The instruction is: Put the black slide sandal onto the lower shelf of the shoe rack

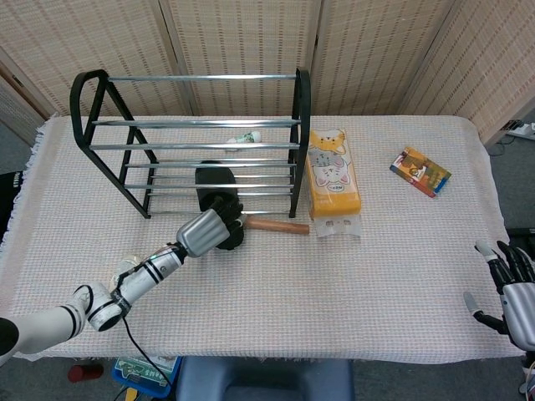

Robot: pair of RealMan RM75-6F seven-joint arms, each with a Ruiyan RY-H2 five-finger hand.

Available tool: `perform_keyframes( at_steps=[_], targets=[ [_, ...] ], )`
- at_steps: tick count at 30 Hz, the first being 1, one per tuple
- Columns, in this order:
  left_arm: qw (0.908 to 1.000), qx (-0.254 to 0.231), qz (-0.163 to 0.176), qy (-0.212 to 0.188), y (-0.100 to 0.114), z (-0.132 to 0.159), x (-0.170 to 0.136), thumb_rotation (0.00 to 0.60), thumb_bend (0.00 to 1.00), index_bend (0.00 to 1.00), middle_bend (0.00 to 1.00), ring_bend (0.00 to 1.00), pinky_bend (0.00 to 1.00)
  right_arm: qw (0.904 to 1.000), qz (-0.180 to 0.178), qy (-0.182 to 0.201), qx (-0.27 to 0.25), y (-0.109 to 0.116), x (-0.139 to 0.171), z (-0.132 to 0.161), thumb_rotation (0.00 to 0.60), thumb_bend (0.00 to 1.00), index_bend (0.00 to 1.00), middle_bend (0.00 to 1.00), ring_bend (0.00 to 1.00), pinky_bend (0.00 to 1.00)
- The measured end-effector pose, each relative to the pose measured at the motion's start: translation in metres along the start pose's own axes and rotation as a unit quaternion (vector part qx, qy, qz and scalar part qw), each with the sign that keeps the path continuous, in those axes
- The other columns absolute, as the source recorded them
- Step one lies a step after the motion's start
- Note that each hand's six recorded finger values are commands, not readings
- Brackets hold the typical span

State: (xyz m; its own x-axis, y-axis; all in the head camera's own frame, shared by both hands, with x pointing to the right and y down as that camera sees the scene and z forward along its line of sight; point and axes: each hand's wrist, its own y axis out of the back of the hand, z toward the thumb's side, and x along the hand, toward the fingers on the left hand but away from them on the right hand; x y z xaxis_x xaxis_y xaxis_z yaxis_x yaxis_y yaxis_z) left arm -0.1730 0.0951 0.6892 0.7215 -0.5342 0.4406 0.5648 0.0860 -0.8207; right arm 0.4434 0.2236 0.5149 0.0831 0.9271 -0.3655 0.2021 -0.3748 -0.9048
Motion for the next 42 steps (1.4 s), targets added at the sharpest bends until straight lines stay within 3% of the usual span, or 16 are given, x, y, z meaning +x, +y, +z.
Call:
perform_keyframes(
  at_steps=[8,14,24,42],
  targets=[
    [0.9975,0.003,0.043,-0.055,0.029,0.041,-0.025,0.600,0.12,0.21,0.13,0.09,0.30,1.0000,0.000,-0.001,-0.001,0.000,0.002,-0.001,0.600,0.37,0.00,0.15,0.05,0.01],
    [0.9955,0.013,0.044,-0.083,0.030,0.060,-0.034,0.600,0.12,0.25,0.15,0.09,0.30,1.0000,-0.002,-0.002,-0.001,0.001,0.003,-0.001,0.600,0.37,0.00,0.15,0.05,0.01],
    [0.9961,0.004,0.018,-0.086,0.019,0.067,-0.030,0.600,0.12,0.30,0.19,0.09,0.30,1.0000,-0.003,-0.002,-0.002,0.002,0.003,-0.002,0.600,0.37,0.00,0.15,0.05,0.01],
    [0.9982,0.009,0.000,-0.060,0.002,0.047,-0.014,0.600,0.12,0.34,0.23,0.09,0.30,1.0000,-0.004,-0.003,-0.001,0.004,0.002,0.000,0.600,0.37,0.00,0.15,0.05,0.01]
  ],
)
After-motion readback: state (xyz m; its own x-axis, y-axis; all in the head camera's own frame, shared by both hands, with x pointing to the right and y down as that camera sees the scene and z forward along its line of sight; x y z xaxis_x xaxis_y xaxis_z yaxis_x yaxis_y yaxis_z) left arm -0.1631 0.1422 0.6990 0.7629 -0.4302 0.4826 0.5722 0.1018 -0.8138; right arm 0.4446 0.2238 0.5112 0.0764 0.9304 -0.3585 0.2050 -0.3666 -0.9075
